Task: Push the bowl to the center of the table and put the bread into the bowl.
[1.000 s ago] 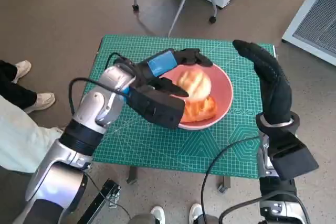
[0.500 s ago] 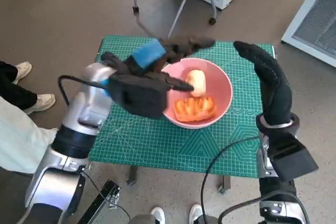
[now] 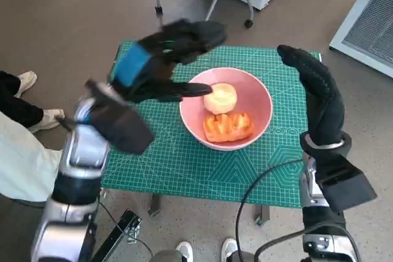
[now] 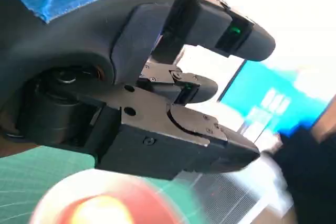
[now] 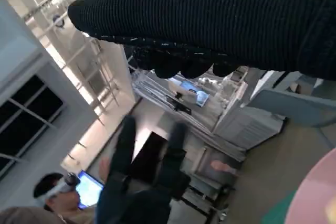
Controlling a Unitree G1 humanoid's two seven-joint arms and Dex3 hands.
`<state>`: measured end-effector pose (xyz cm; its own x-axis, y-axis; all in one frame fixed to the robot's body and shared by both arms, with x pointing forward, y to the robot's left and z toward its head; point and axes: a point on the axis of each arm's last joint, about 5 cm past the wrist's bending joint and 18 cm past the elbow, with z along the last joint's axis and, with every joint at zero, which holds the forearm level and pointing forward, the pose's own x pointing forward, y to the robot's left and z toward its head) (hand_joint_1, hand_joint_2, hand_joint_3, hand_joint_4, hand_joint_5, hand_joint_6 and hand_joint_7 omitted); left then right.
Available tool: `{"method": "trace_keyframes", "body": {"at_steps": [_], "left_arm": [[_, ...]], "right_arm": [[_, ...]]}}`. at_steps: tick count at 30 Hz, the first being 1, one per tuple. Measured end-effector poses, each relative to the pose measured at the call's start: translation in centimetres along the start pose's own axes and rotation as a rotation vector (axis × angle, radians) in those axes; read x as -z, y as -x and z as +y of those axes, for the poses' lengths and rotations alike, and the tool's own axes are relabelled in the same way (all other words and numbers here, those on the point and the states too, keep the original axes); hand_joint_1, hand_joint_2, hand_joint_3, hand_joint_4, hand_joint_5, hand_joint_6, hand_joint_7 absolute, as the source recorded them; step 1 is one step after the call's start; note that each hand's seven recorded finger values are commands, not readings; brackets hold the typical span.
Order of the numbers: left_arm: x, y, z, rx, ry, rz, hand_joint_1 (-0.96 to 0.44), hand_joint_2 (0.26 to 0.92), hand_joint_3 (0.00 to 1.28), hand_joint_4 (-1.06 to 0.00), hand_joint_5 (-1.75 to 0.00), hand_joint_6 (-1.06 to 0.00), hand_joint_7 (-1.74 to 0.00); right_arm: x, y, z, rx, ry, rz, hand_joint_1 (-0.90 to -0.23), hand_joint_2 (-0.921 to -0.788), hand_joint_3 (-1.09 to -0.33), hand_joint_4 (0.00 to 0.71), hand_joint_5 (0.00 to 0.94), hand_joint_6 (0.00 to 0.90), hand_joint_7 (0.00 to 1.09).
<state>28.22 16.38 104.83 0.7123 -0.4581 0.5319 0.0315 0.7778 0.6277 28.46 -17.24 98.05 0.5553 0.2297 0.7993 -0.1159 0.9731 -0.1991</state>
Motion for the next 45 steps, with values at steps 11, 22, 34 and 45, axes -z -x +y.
{"method": "trace_keyframes", "body": {"at_steps": [11,22,34,45], "left_arm": [[0.0,3.1,-1.8,-0.178,0.128,-0.069,0.00,0.915,0.03,-0.18,-0.98,-0.20,-1.00],[0.2,4.0,-2.2,-0.216,0.104,-0.100,0.00,0.921,0.05,-0.17,-0.95,-0.19,-0.98],[0.2,4.2,-2.4,-0.228,0.100,-0.100,0.01,0.920,0.07,-0.18,-0.92,-0.20,-0.98],[0.4,4.2,-2.5,-0.229,0.107,-0.088,0.02,0.919,0.08,-0.19,-0.90,-0.20,-0.97]], "right_arm": [[-0.6,-0.78,0.2,0.001,-0.017,-0.026,-0.571,-0.921,-0.815,0.321,0.041,0.024,0.80],[-0.7,-1.07,0.1,-0.001,-0.017,-0.026,-0.582,-0.921,-0.804,0.331,0.043,0.025,0.80],[-1.0,-1.40,0.0,0.004,-0.015,-0.022,-0.587,-0.921,-0.796,0.350,0.049,0.040,0.80],[-1.3,-1.78,0.0,-0.002,-0.003,-0.030,-0.591,-0.921,-0.797,0.344,0.042,0.044,0.80]]}}
